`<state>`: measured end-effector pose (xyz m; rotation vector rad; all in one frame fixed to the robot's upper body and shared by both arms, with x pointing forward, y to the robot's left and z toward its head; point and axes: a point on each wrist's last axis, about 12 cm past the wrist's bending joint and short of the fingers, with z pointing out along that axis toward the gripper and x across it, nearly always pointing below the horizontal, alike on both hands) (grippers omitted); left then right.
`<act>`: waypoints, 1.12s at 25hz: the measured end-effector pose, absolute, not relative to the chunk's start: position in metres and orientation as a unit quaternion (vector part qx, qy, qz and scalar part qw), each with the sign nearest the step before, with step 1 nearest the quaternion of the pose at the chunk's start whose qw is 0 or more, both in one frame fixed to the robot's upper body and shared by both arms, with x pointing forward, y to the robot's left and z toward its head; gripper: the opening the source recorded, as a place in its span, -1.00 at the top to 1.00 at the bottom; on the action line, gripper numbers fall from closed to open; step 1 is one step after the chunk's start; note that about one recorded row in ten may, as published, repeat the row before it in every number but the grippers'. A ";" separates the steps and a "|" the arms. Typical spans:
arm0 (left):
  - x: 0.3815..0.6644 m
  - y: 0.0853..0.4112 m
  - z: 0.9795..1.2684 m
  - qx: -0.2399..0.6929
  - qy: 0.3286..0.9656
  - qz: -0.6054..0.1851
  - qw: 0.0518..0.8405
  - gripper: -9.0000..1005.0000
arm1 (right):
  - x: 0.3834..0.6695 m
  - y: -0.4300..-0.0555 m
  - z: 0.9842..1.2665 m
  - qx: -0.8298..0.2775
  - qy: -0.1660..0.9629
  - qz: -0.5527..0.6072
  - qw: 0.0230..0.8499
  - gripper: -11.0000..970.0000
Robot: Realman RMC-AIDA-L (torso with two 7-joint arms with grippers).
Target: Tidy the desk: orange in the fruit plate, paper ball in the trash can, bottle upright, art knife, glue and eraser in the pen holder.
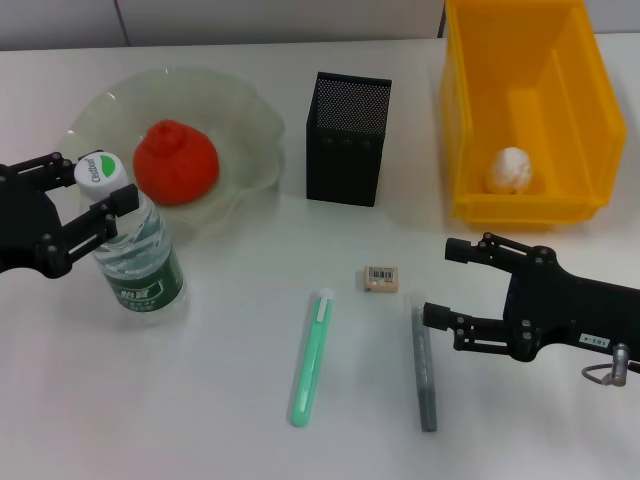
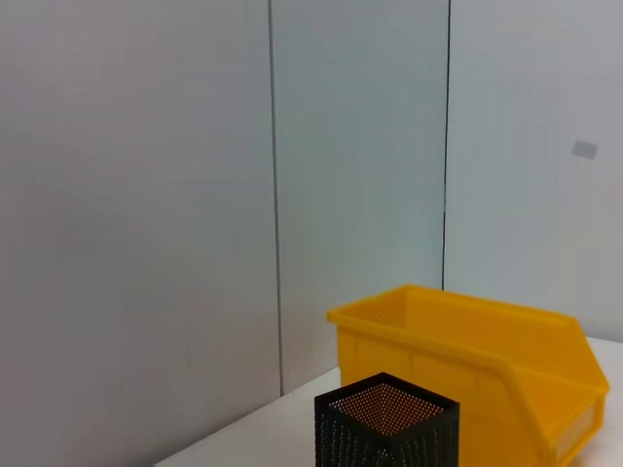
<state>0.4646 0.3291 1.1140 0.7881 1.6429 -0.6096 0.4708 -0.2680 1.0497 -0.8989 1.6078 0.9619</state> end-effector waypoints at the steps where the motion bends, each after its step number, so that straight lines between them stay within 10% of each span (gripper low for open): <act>1: 0.465 0.330 1.113 0.335 0.701 -0.260 0.573 0.11 | 0.471 -0.268 1.050 -0.373 0.667 0.399 0.507 -0.74; 28: 0.456 0.365 1.137 0.310 0.641 -0.243 0.659 -0.52 | 0.478 -0.267 1.057 -0.374 0.664 0.401 0.508 -0.74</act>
